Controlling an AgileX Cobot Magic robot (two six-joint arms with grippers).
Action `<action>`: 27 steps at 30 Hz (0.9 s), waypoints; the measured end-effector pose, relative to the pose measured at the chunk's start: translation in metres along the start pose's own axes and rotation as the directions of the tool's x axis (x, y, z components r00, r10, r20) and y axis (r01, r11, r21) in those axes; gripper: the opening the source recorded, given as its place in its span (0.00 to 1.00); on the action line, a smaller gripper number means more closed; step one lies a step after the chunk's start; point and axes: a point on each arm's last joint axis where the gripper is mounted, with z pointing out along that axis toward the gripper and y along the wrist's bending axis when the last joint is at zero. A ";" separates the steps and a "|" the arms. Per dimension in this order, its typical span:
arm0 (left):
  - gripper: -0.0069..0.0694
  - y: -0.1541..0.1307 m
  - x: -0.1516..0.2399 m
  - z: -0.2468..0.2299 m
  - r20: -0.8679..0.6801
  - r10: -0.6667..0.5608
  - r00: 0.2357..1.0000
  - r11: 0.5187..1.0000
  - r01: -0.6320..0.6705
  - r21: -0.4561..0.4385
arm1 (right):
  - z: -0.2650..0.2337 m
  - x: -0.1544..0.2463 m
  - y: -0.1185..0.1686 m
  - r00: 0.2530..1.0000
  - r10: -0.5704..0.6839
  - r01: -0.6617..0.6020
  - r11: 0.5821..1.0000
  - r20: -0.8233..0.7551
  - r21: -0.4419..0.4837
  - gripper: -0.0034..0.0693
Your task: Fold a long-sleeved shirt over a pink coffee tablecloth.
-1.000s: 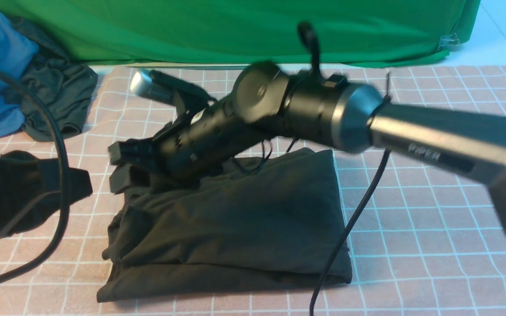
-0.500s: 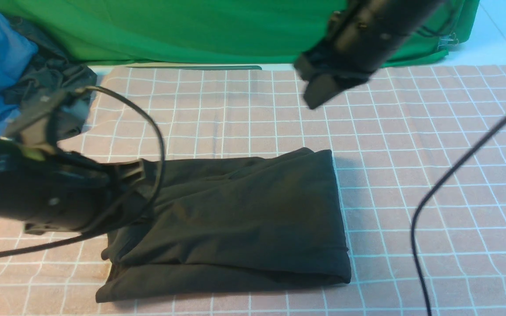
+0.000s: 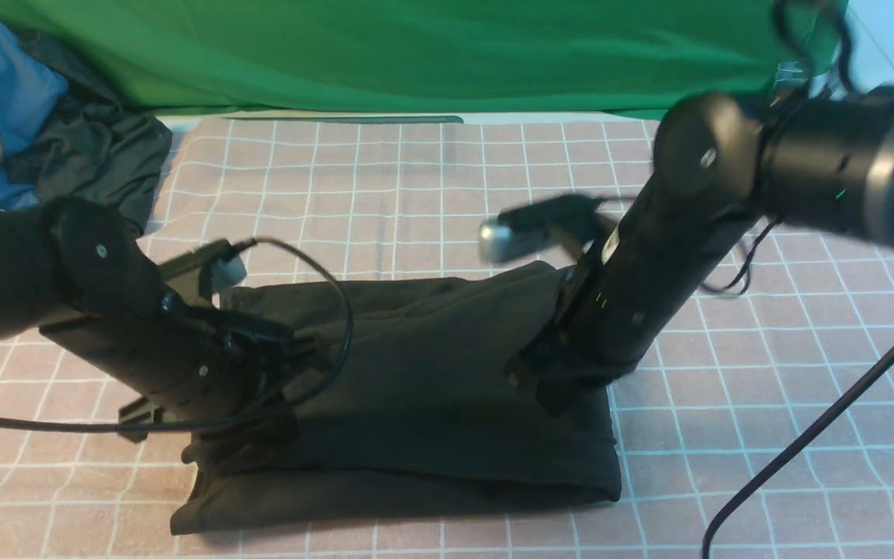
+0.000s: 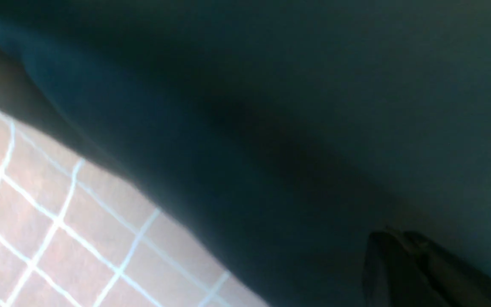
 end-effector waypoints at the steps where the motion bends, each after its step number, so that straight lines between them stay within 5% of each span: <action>1: 0.11 0.003 0.002 0.002 -0.013 -0.003 1.000 1.000 0.003 -0.021 | 0.007 0.003 0.002 1.000 -0.004 0.004 1.000 -0.024 -0.002 0.10; 11: 0.11 0.011 0.013 -0.001 -0.024 -0.002 1.000 0.998 0.000 -0.067 | 0.014 0.009 0.004 0.999 -0.002 0.002 1.000 -0.048 -0.005 0.10; 21: 0.11 -0.006 -0.007 -0.037 0.146 -0.046 0.988 0.999 0.044 0.016 | -0.042 -0.023 0.030 0.978 -0.051 0.060 0.998 0.202 -0.035 0.10; 27: 0.11 0.006 -0.011 -0.010 0.064 -0.026 0.998 0.994 0.033 -0.102 | -0.027 -0.024 0.030 0.987 -0.057 0.064 0.997 0.148 -0.039 0.10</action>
